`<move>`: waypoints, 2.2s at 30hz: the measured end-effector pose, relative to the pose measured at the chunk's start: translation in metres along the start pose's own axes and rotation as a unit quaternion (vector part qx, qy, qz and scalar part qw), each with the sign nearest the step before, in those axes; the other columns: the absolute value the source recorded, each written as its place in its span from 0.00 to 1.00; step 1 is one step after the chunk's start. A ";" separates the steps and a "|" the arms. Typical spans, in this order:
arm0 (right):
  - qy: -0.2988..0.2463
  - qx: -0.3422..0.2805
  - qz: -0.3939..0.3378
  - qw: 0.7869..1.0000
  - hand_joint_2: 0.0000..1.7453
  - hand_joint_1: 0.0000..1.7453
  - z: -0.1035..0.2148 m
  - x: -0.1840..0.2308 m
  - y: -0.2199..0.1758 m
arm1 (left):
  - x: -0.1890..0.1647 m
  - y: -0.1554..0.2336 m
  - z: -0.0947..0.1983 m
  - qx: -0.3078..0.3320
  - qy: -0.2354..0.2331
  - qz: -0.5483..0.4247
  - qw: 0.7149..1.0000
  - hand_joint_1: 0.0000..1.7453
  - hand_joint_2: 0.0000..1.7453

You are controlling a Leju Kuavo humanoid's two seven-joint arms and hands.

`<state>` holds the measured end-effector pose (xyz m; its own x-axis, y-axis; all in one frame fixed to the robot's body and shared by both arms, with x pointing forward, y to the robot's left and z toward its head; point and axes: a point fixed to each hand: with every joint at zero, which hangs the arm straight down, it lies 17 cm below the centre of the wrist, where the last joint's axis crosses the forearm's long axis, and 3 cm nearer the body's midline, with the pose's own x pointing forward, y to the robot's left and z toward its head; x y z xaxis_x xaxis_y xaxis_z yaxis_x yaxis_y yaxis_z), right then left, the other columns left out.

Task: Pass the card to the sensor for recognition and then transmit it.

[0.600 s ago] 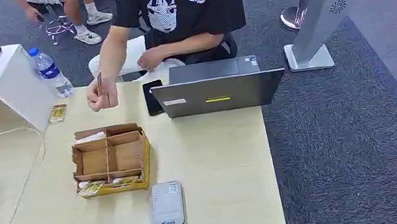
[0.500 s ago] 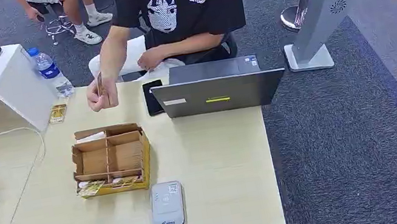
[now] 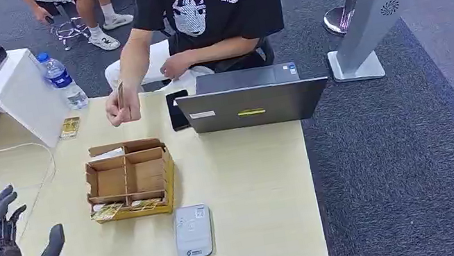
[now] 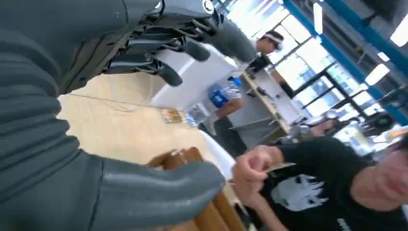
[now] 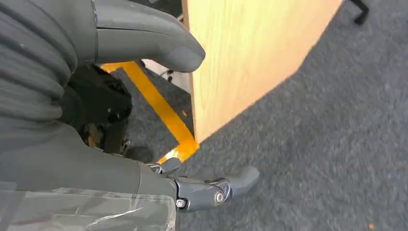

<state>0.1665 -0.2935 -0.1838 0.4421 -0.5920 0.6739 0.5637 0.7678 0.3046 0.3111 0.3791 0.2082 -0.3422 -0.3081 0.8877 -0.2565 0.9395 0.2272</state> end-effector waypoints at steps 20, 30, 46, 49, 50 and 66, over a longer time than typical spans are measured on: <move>0.007 -0.007 0.056 0.998 1.00 0.00 0.004 -0.005 -0.014 | -0.006 0.011 -0.044 0.038 0.003 -0.304 0.952 0.00 1.00; 0.024 0.043 0.161 0.986 1.00 0.00 0.005 -0.024 -0.004 | 0.001 -0.112 -0.151 -0.061 -0.093 -0.507 0.855 0.00 1.00; 0.033 0.035 0.154 0.987 1.00 0.00 0.001 -0.035 -0.012 | -0.028 -0.159 -0.155 -0.130 -0.111 -0.549 0.818 1.00 1.00; 0.036 0.031 0.149 0.988 1.00 0.00 0.001 -0.038 -0.014 | -0.033 -0.155 -0.152 -0.132 -0.110 -0.553 0.815 1.00 1.00; 0.036 0.029 0.145 0.988 1.00 0.00 0.000 -0.037 -0.014 | -0.033 -0.155 -0.152 -0.132 -0.109 -0.554 0.814 1.00 1.00; 0.033 0.026 0.131 0.991 1.00 0.00 -0.003 -0.035 -0.014 | -0.029 -0.145 -0.137 -0.123 -0.141 -0.557 0.809 1.00 1.00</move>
<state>0.1456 -0.2844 -0.2139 0.6137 -0.3845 0.6896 0.3885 0.9074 0.1602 0.4818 0.2719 0.2041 -0.2241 -0.9737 -0.0409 -0.3720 0.0467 0.9271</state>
